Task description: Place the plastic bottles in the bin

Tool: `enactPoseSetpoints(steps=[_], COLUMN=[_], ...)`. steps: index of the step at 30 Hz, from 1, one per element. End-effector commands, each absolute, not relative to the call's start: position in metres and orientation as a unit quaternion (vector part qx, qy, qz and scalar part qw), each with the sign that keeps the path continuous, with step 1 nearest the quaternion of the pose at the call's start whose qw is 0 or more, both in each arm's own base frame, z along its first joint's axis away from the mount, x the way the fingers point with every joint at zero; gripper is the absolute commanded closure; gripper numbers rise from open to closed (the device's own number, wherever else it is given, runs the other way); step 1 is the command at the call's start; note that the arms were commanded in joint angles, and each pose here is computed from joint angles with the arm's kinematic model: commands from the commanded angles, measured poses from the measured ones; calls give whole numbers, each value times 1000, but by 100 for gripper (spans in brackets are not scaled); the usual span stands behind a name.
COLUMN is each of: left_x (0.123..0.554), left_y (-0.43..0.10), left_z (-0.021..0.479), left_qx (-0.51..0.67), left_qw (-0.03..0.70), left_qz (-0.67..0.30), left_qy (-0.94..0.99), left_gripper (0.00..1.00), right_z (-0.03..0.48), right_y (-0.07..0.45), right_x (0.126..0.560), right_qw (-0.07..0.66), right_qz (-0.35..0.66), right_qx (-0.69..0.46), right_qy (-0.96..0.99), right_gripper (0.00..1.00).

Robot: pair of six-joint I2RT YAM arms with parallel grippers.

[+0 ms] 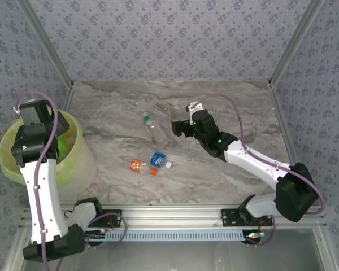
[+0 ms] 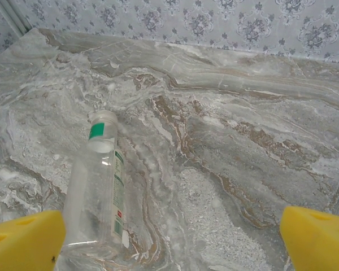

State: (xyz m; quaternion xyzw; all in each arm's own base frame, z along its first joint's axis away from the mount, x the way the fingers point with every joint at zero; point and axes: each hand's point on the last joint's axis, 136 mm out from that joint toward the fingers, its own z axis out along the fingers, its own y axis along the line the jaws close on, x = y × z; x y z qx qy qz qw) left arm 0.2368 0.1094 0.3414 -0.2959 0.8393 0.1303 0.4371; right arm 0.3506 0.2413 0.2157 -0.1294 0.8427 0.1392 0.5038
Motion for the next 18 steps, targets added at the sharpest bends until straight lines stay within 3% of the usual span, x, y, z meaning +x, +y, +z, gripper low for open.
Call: enactPoseSetpoints(steps=[1,3,18], left_x=[237,238,251], left_y=[97,92,32], left_z=[353,357,390], left_qx=[-302,-299,-209], left_qw=[456,462,537], left_qz=[81,66,-101], left_qy=[833,832,811], left_gripper=[5,1,1], right_z=[222,221,193], right_y=[246,247,278], right_x=[353,354,358], right_qw=[503,501,442], right_qz=[139,137,156], right_qx=[-131,-132,-181], right_qy=[843,844,864], right_gripper=[0,0,0])
